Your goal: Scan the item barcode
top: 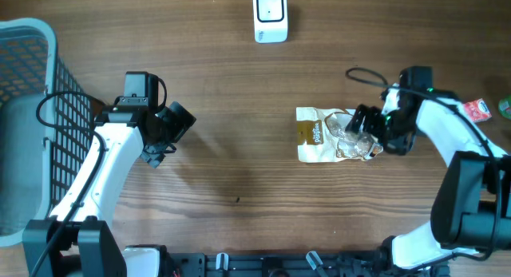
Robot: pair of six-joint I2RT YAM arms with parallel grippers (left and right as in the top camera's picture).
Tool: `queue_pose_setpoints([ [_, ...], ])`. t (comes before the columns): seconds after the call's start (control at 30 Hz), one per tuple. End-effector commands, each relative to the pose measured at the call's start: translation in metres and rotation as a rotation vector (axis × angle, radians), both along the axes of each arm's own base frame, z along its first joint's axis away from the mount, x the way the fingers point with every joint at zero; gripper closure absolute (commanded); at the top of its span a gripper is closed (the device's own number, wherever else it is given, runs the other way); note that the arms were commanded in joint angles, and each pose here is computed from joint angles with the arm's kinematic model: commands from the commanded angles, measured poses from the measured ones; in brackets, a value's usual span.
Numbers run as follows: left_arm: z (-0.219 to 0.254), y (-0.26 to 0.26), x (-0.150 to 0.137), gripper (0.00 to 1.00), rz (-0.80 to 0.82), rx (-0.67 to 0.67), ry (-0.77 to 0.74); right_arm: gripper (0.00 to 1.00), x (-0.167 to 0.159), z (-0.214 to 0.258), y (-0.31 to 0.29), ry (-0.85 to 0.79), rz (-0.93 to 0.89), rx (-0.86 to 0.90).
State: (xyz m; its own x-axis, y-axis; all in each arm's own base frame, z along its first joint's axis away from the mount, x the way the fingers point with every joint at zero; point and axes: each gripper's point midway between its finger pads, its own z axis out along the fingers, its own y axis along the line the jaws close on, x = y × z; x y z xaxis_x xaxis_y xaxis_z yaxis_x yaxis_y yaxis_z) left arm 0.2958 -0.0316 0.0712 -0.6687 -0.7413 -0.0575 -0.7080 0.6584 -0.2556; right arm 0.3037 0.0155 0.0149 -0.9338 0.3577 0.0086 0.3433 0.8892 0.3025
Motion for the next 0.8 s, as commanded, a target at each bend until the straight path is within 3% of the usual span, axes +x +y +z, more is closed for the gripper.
queue_pose_setpoints([
  [0.0, 0.004, 0.001, 0.002, 0.0, -0.014, -0.003, -0.013, 0.16, -0.014, -0.02, 0.01, 0.019, -0.048, 0.046],
  [0.03, 0.004, 0.001, 0.002, 0.0, -0.015, -0.003, -0.013, 0.5, -0.016, -0.024, 0.01, 0.016, -0.048, 0.045],
  [0.1, 0.004, 0.001, 0.003, 0.0, -0.014, -0.003, -0.014, 0.94, -0.015, -0.023, 0.01, 0.013, -0.048, 0.045],
  [0.2, 0.004, 0.001, 0.002, 0.0, -0.014, -0.003, -0.013, 0.95, -0.002, -0.002, 0.009, -0.009, -0.045, 0.042],
  [0.3, 0.004, -0.001, 0.002, 0.0, -0.019, -0.015, -0.013, 0.95, 0.023, 0.058, 0.003, -0.128, -0.018, 0.011],
  [0.43, 0.005, -0.003, 0.003, 0.0, -0.022, -0.022, -0.017, 0.95, 0.024, 0.14, -0.032, -0.304, -0.112, -0.324],
  [0.53, 0.005, -0.003, 0.004, 0.0, -0.022, -0.022, -0.021, 0.95, 0.0, 0.185, -0.046, -0.41, -0.27, -0.639],
  [0.63, 0.005, -0.003, 0.004, 0.0, -0.021, -0.022, -0.021, 0.96, -0.019, 0.202, -0.052, -0.461, -0.415, -0.882],
  [0.77, 0.007, -0.015, 0.003, 0.0, -0.04, -0.092, -0.02, 0.95, -0.011, 0.171, -0.028, -0.386, -0.29, -0.971],
])
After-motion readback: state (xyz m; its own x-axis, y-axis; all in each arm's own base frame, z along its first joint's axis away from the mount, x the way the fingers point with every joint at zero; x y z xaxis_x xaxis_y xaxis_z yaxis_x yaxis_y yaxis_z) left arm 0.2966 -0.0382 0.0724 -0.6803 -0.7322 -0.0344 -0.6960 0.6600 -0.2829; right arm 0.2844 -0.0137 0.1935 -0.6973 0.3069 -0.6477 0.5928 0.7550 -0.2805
